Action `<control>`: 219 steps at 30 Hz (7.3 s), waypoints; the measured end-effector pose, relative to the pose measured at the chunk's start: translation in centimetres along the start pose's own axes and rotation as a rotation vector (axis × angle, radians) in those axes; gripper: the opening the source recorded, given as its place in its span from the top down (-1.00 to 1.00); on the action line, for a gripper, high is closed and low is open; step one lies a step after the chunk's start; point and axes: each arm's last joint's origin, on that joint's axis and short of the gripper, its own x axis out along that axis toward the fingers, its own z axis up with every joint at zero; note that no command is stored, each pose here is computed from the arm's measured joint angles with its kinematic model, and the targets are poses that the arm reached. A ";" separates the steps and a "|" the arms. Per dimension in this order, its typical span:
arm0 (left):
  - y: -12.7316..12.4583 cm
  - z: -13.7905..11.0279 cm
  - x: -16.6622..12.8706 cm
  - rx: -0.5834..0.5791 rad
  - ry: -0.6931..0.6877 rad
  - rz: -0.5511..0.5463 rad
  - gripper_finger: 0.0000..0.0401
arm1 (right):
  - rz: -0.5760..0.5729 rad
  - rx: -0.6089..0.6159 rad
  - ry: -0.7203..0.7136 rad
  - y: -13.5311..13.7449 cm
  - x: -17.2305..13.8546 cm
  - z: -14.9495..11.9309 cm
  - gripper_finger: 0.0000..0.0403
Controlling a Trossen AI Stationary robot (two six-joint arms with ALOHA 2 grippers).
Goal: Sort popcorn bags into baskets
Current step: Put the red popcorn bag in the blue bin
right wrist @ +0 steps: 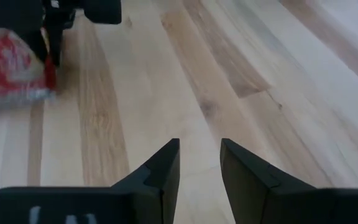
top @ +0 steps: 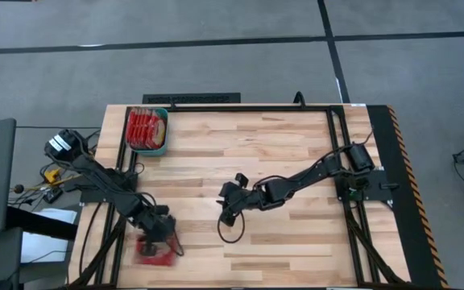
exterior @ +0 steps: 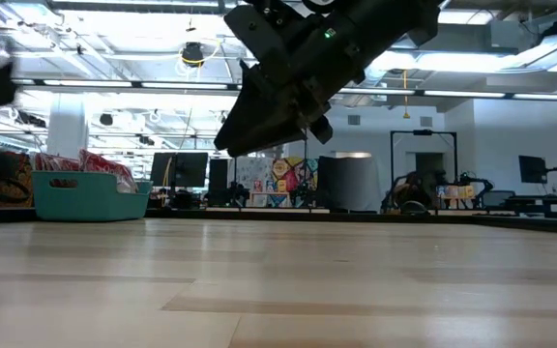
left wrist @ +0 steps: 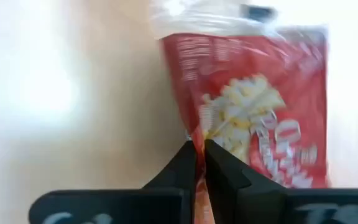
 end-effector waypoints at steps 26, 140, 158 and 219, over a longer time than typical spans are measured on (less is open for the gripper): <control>0.0 3.8 -10.0 -0.286 -1.238 0.699 1.00 | -0.188 -0.058 -0.319 5.6 -5.6 -0.3 -0.37; 16.1 -1.8 -11.4 -0.669 -1.362 1.359 0.98 | -0.140 -0.104 -0.204 -6.6 -5.4 0.9 -0.01; 18.7 -2.7 -12.3 -0.633 -1.137 1.619 0.95 | -0.168 -0.077 -0.175 -13.5 -3.7 3.4 0.09; 24.7 1.9 -20.7 -0.651 -0.545 1.054 0.25 | -0.089 -0.088 -0.146 -14.2 -3.5 3.5 0.13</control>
